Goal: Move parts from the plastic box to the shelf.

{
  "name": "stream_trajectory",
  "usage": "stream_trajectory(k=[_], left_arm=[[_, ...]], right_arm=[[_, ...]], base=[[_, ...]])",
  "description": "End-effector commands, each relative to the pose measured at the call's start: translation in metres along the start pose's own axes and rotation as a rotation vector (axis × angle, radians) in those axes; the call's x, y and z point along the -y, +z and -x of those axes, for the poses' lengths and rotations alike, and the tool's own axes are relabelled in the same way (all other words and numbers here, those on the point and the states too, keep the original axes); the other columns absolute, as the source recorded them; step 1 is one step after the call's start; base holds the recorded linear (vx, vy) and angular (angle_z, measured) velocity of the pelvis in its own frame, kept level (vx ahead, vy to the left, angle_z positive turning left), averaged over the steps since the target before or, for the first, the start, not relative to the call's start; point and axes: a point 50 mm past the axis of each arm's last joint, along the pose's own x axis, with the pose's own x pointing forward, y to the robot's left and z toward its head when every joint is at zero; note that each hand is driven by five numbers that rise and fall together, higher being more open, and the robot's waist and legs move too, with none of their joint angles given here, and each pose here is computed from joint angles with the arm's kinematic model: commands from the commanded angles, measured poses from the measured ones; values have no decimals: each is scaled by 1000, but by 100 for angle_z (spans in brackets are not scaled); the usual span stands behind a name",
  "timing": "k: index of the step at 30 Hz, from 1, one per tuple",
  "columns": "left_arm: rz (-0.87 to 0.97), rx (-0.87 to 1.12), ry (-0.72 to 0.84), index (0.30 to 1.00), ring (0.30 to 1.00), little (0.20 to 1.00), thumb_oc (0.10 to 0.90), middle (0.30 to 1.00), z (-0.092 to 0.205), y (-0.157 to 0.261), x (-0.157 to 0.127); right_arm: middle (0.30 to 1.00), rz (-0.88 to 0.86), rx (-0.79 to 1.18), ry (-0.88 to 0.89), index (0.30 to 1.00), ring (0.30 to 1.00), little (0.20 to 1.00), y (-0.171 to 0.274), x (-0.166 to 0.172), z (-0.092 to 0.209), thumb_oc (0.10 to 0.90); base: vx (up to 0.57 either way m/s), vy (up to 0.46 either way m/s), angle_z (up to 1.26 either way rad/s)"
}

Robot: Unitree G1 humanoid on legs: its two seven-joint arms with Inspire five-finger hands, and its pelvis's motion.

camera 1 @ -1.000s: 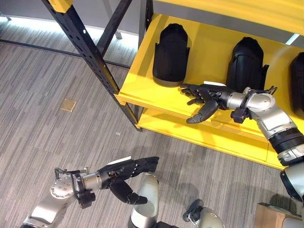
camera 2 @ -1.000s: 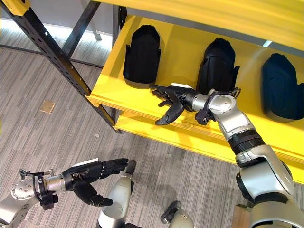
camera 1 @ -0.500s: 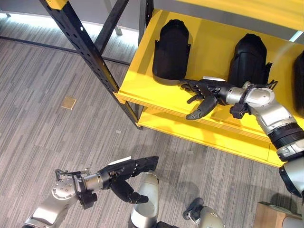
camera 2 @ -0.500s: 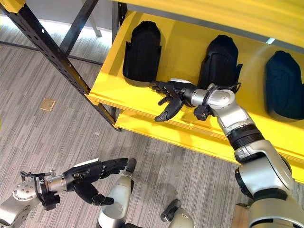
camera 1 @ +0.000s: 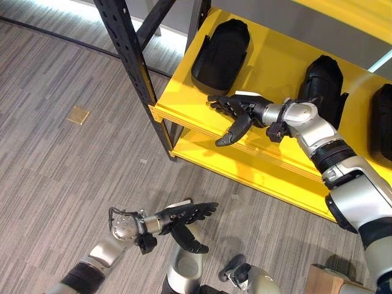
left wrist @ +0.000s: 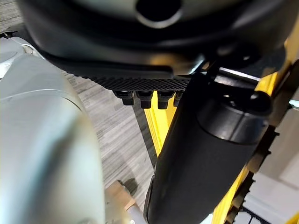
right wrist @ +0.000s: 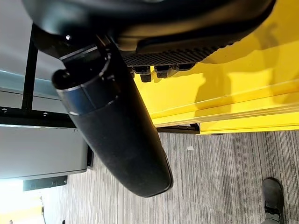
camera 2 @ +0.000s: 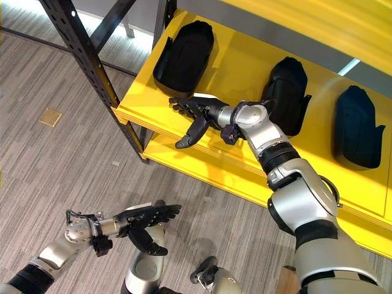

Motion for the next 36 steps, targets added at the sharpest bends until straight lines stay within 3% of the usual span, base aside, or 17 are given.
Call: stream_trajectory(k=[1, 12, 19, 28, 36], left_arm=[[-52, 127, 0, 1000, 1000, 1000, 900, 1000, -10, 29, 2], [-33, 155, 9, 1000, 1000, 1000, 900, 1000, -30, 41, 1], [-27, 164, 14, 1000, 1000, 1000, 900, 1000, -30, 40, 2], [-23, 153, 42, 1000, 1000, 1000, 900, 1000, -20, 32, 8], [13, 162, 18, 1000, 1000, 1000, 900, 1000, -22, 24, 21]], right_arm=[[1000, 45, 130, 27, 1000, 1000, 1000, 32, -5, -9, 900], [1000, 74, 40, 169, 1000, 1000, 1000, 24, -25, -18, 900], [1000, 225, -291, 357, 1000, 1000, 1000, -27, -49, -15, 900], [1000, 456, -606, 768, 1000, 1000, 1000, -79, -96, 18, 900], [1000, 443, -548, 846, 1000, 1000, 1000, -79, -115, 34, 900]], base=[[6, 0, -8], [-22, 12, -2], [-11, 2, -3], [6, -25, -7], [33, 13, -20]])
